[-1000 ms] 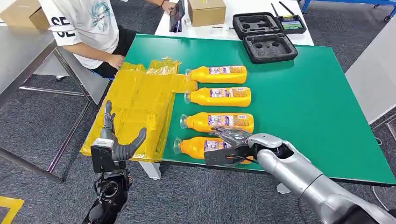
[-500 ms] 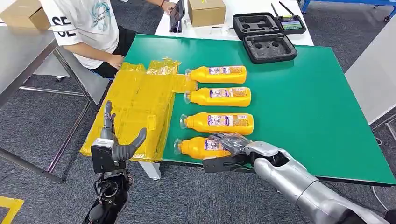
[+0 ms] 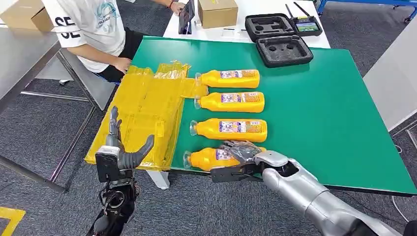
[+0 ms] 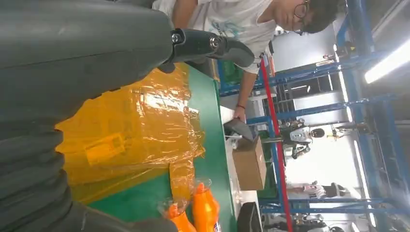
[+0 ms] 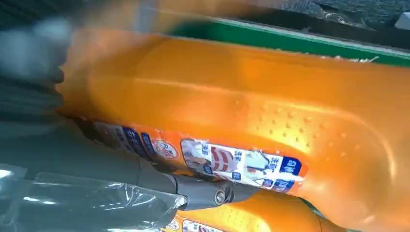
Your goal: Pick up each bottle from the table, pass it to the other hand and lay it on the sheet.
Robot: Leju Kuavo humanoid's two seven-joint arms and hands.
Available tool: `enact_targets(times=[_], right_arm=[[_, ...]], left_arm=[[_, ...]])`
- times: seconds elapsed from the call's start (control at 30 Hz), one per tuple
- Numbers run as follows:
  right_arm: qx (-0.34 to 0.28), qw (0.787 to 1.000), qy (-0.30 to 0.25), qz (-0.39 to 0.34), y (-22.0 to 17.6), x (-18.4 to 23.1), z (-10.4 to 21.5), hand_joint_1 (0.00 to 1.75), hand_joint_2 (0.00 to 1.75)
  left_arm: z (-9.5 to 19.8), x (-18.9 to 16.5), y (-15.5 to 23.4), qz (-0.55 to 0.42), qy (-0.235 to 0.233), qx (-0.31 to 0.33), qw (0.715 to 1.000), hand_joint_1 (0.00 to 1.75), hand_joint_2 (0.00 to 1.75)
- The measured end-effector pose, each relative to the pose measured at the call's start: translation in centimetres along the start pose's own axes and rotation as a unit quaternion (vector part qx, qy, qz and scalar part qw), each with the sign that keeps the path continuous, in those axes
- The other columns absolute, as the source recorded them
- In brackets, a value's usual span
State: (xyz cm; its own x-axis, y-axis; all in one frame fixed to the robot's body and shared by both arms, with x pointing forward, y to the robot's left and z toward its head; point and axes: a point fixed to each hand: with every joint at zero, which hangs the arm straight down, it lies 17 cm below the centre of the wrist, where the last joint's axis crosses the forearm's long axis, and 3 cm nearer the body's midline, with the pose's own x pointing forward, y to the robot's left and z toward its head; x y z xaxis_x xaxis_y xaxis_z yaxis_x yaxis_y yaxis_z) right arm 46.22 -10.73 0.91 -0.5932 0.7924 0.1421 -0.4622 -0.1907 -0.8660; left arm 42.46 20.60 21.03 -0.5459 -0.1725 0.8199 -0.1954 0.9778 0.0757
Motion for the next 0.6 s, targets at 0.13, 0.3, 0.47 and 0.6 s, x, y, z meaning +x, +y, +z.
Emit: enact_targets(times=[0.13,0.3,0.47,0.6], right_arm=[[0.006,1.0,-0.002,-0.002,-0.4,-0.1,-0.3,1.52,1.75],[0.007,1.0,-0.001,-0.004,-0.7,-0.1,-0.6,1.66,1.75],[0.007,1.0,-0.002,-0.006,-0.7,0.3,-0.9,1.73,1.75],[0.001,1.0,-0.004,-0.01,-1.0,0.5,-1.1,1.75,1.75]], left_arm=[[0.1,-0.1,0.1,0.001,0.002,0.002,1.0,0.0,1.75],[0.3,-0.3,0.3,-0.001,0.006,0.005,1.0,0.0,1.75],[0.6,-0.5,0.5,-0.002,0.009,0.006,1.0,0.0,1.75],[0.7,-0.6,0.6,-0.004,0.011,0.008,1.0,0.0,1.75]])
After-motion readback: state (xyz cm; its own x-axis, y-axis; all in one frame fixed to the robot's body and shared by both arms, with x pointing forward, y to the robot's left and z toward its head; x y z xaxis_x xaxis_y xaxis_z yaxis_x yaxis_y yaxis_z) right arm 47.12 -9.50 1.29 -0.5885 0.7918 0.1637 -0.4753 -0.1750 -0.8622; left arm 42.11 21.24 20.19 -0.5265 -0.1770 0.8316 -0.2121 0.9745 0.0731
